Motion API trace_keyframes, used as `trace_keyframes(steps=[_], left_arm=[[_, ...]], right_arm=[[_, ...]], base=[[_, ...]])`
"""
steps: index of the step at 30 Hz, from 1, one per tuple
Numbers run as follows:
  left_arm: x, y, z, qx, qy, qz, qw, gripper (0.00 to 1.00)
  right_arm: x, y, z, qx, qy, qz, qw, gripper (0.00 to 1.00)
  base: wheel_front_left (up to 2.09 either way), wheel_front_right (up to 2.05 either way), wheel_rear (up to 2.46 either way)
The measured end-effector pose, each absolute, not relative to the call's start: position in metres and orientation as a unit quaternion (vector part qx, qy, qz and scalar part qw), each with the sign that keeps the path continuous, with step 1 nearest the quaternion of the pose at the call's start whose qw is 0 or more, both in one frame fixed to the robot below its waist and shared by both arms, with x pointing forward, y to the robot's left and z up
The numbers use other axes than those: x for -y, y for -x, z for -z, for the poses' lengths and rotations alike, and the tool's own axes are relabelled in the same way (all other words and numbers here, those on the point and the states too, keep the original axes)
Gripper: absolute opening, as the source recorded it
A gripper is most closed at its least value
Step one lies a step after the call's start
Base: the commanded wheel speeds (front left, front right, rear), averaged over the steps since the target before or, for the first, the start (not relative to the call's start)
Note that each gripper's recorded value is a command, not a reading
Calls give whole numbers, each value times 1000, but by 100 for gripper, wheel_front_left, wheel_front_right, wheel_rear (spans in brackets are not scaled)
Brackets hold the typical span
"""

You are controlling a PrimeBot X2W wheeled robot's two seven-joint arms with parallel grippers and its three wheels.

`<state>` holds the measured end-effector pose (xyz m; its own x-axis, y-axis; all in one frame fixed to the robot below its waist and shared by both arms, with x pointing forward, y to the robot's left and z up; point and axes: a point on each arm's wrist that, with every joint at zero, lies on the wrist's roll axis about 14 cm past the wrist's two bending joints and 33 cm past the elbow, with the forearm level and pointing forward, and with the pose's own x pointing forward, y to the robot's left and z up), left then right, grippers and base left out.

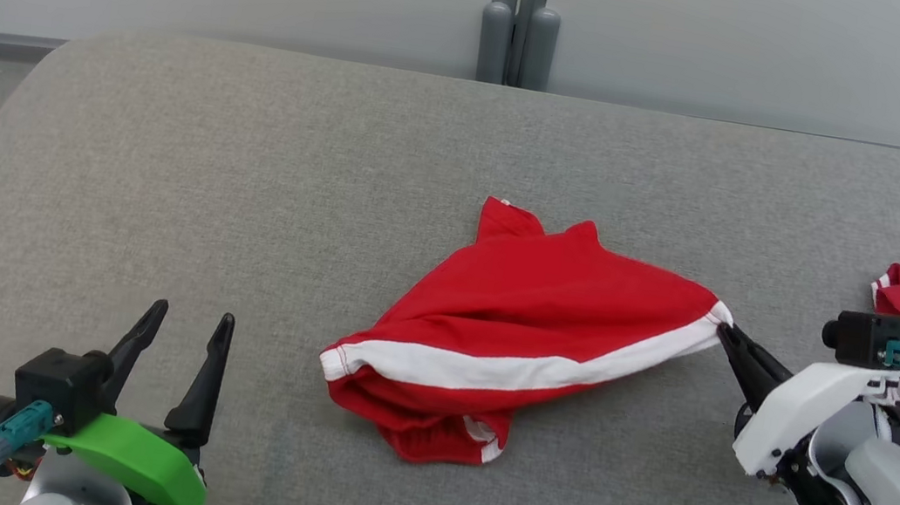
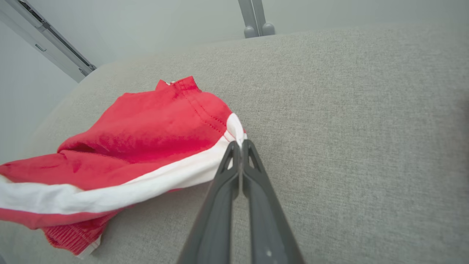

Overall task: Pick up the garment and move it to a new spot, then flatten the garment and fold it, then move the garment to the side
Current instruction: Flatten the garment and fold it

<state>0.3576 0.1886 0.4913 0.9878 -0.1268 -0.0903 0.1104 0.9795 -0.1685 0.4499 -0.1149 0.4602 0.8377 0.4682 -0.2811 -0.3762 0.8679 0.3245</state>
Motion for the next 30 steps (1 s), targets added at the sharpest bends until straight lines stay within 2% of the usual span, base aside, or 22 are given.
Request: trace_keyframes(steps=[11,12,13,14,15,16,20,25,27,30], left_arm=[[-162,-359,-491,-55,85,101,990,100],[-160,-358,-491,-55,85,103,989,100],[-159,-359,-491,-54,85,104,989,100],[-158,-359,-492,-54,85,106,989,100],[-157,-359,-492,-53,85,108,989,100],[-156,-360,-493,-52,85,110,989,100],[-156,-362,-497,-46,84,113,989,100],[-159,-365,-508,-24,81,104,991,100],[-162,-366,-513,-14,80,95,992,100],[-167,-370,-526,12,81,81,993,100]], right_arm=[[153,-391,-438,-169,-201,-151,953,0],[154,-386,-436,-170,-207,-146,952,3],[154,-381,-434,-172,-211,-143,952,19],[154,-377,-431,-174,-215,-140,951,42],[154,-372,-428,-176,-216,-138,951,87],[154,-370,-427,-176,-216,-136,951,100],[159,-367,-432,-162,-206,-131,956,100],[184,-373,-458,-109,-167,-117,973,100],[195,-379,-479,-73,-151,-110,980,100],[216,-391,-540,33,-101,-96,990,100]], base=[[0,0,0],[0,0,0],[0,0,0],[0,0,0],[0,0,0],[0,0,0],[0,0,0],[0,0,0],[0,0,0],[0,0,0]])
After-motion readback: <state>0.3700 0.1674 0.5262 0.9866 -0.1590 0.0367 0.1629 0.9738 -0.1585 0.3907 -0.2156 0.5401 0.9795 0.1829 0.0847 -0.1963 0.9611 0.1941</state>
